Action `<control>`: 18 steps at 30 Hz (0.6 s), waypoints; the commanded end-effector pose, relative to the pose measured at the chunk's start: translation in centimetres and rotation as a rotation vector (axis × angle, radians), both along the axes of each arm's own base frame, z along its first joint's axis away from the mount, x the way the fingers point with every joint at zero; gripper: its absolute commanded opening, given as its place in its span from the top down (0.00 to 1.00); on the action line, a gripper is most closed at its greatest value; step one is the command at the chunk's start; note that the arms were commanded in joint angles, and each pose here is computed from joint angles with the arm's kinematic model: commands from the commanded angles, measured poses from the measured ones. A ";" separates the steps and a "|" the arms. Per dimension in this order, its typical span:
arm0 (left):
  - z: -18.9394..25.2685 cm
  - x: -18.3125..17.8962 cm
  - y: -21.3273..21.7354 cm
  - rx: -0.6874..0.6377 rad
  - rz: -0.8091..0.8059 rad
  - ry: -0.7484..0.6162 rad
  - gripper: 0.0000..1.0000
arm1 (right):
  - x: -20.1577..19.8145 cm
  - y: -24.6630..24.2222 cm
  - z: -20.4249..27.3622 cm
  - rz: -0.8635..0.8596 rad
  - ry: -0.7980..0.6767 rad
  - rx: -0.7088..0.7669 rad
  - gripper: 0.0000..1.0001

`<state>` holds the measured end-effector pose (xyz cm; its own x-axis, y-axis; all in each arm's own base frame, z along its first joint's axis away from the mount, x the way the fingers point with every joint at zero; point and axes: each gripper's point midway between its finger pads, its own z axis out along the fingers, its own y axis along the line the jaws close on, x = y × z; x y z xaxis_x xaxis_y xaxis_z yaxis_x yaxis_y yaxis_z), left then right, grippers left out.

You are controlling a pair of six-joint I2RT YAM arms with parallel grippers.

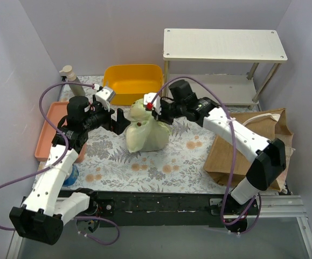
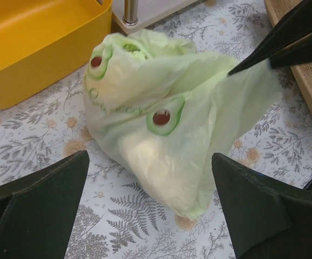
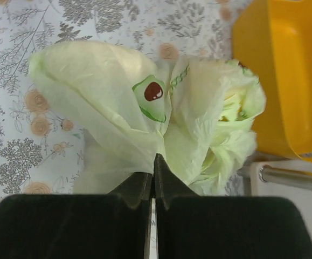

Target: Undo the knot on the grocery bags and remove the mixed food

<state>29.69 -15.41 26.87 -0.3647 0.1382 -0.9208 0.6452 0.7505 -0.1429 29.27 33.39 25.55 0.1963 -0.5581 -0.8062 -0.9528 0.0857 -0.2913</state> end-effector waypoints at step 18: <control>-3.5 -0.6 -0.1 -0.009 0.017 0.155 0.02 | 1.2 -4.0 3.8 -0.263 0.188 0.053 0.07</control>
